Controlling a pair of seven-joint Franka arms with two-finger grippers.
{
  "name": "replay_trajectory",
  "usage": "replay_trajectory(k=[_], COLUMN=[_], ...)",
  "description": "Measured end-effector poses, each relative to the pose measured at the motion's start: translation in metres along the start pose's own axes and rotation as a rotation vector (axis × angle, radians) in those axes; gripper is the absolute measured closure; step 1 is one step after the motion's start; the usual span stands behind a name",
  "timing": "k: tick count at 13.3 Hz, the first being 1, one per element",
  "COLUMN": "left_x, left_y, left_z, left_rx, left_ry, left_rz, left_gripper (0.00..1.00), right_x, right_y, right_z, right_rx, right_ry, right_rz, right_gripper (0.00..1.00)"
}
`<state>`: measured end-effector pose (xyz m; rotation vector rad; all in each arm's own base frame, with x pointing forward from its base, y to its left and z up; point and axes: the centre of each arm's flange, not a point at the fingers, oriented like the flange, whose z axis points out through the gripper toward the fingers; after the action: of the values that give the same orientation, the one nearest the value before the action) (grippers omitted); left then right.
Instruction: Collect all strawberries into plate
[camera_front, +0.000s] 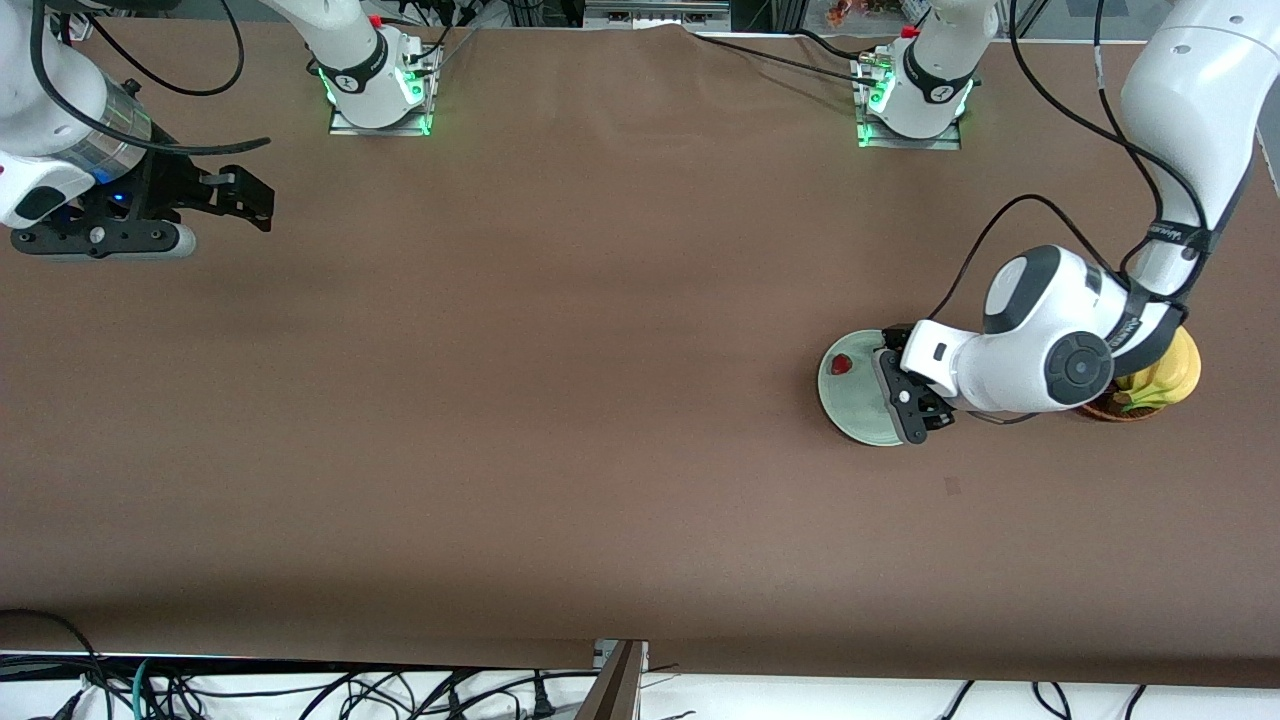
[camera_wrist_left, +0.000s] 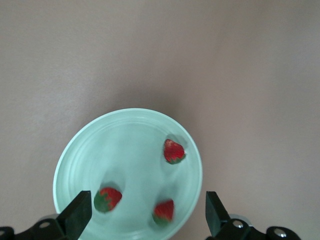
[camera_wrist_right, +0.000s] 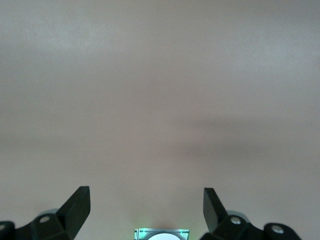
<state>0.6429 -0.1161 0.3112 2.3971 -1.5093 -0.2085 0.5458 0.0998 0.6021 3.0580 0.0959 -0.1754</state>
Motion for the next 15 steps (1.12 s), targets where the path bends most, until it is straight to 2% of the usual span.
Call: replay_trajectory(k=[3,5,7,11,15], left_x=[0.005,0.008,0.009,-0.006,-0.058], left_y=[0.017,0.039,0.063,0.090,0.065], left_z=[-0.060,-0.102,-0.139,-0.191,-0.219], left_rx=[-0.064,-0.062,-0.007,0.135,0.210], left_ry=[-0.037,-0.084,-0.105,-0.075,-0.050], left_rz=[-0.187,-0.351,-0.532,-0.950,-1.088], left_gripper=[0.00,0.00,0.00,0.00,0.00], right_x=[0.000,0.000,0.000,0.001,0.001], right_y=[-0.002,-0.001,0.000,0.000,0.001], right_z=[0.000,0.000,0.000,0.000,-0.001], right_rx=[0.000,0.000,0.000,0.000,0.000], right_ry=[0.001,0.001,0.001,0.001,0.002], right_rz=[-0.003,-0.003,-0.001,0.001,0.001], right_gripper=[0.00,0.00,0.00,0.00,0.00])
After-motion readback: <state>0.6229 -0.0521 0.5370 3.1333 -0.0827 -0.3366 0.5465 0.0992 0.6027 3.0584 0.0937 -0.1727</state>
